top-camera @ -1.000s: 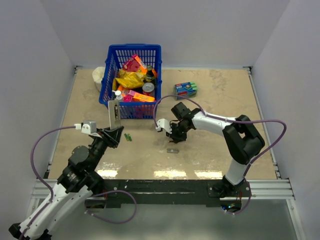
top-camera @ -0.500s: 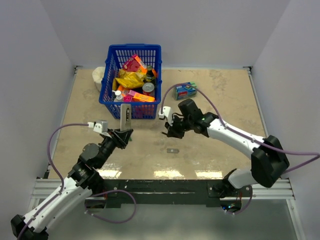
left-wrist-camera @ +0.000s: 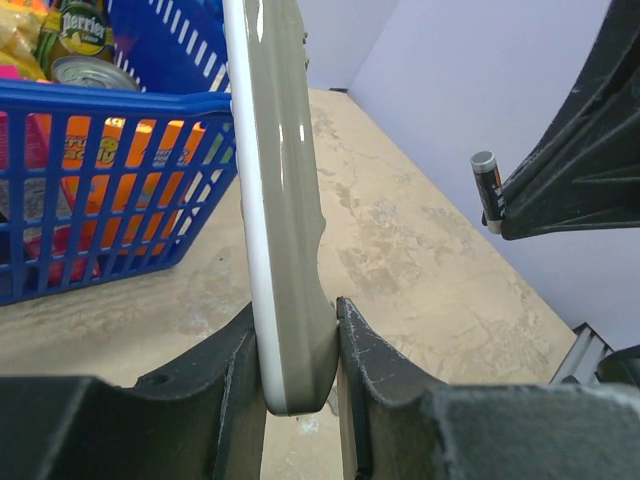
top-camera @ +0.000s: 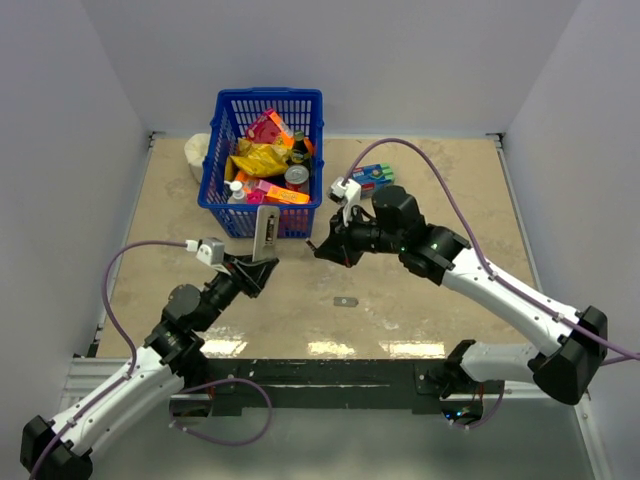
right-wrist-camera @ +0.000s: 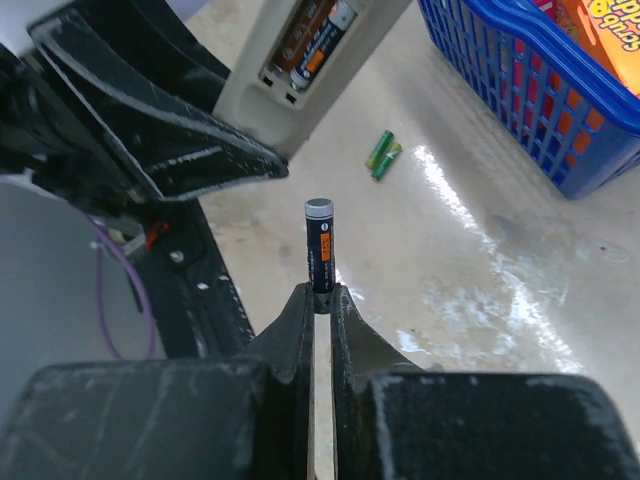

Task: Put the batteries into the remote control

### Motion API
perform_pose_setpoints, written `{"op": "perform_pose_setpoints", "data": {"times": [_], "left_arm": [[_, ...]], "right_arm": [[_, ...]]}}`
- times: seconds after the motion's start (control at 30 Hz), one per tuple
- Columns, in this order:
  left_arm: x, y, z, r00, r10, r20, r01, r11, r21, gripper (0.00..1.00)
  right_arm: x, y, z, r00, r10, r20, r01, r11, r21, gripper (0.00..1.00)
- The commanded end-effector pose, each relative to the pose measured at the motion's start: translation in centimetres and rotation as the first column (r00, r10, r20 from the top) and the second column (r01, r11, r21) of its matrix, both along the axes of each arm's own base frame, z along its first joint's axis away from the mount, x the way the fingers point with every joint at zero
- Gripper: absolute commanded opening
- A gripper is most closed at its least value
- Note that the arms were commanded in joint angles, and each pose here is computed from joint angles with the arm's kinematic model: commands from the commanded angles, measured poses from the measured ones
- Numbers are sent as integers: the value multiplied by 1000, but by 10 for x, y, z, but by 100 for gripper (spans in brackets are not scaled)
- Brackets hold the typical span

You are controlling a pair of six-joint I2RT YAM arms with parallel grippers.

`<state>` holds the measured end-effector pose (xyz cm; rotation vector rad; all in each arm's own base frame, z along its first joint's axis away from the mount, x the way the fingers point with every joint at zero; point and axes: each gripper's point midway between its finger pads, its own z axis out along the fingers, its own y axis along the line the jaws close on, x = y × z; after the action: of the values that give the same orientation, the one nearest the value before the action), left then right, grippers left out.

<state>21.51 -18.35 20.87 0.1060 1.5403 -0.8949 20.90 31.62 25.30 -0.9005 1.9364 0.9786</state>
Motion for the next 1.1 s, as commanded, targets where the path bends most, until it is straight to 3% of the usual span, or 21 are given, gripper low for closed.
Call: {"op": "perform_pose_setpoints", "data": {"times": [0.0, 0.27, 0.67, 1.07], "left_arm": [[-8, -7, 32, 989, -53, 135, 58, 998, -34, 0], [-14, -17, 32, 982, -119, 148, 125, 992, -30, 0], [-15, -26, 36, 970, -162, 183, 168, 986, -21, 0], [-19, -35, 38, 958, -208, 197, 214, 977, -11, 0]], "right_arm": [[-7, 18, 28, 991, -63, -119, 72, 995, 73, 0], [-8, 33, 47, 965, -109, -239, 147, 978, 147, 0], [-8, 43, 43, 872, -188, -453, 278, 950, 141, 0], [-8, 40, 41, 821, -224, -525, 353, 922, 158, 0]]}}
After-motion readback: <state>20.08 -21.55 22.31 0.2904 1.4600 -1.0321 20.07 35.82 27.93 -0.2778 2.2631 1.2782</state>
